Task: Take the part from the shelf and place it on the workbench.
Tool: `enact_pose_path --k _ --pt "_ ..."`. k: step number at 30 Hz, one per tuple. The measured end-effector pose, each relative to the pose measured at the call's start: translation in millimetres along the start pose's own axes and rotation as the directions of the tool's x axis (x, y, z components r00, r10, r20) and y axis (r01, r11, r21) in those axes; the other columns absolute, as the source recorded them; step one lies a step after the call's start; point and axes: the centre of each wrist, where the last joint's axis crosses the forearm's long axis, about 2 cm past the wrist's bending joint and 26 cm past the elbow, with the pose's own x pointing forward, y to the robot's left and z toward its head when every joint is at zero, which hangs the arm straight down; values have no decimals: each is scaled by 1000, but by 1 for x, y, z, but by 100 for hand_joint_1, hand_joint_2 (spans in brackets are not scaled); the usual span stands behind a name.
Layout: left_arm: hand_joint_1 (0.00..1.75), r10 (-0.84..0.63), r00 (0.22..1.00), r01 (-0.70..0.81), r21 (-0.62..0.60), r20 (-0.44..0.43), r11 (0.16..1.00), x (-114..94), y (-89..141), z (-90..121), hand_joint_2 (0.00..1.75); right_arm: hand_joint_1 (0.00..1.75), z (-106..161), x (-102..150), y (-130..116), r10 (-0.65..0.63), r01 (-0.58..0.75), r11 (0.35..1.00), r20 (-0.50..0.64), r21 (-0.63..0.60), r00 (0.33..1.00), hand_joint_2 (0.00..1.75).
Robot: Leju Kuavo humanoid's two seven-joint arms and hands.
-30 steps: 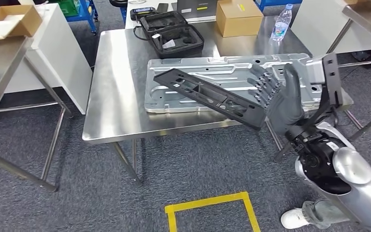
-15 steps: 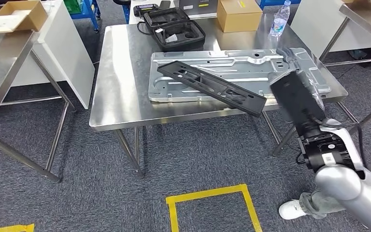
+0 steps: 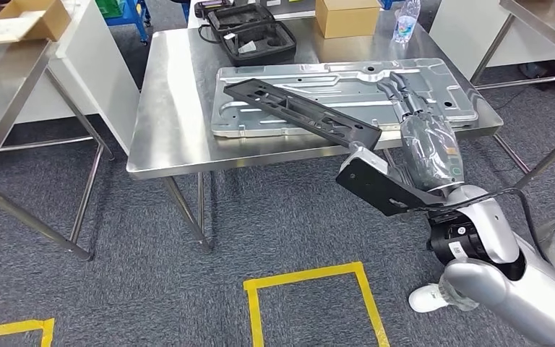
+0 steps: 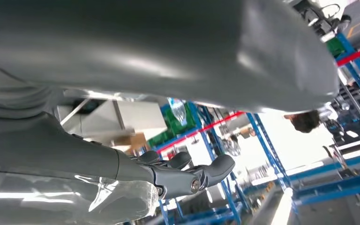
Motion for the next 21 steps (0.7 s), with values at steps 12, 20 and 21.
enact_pose_path --k 12,20,21 --pt "0 0 1000 0 -15 3 1000 -1 -3 2 0 0 7 5 14 269 -271 962 92 11 959 0" --pt "0 1 1000 -1 -22 4 1000 -4 -3 3 0 0 18 21 24 403 -432 901 280 48 871 0" --pt "0 1 1000 -1 -22 2 1000 -5 -3 3 0 0 19 23 26 408 -440 897 293 49 865 0"
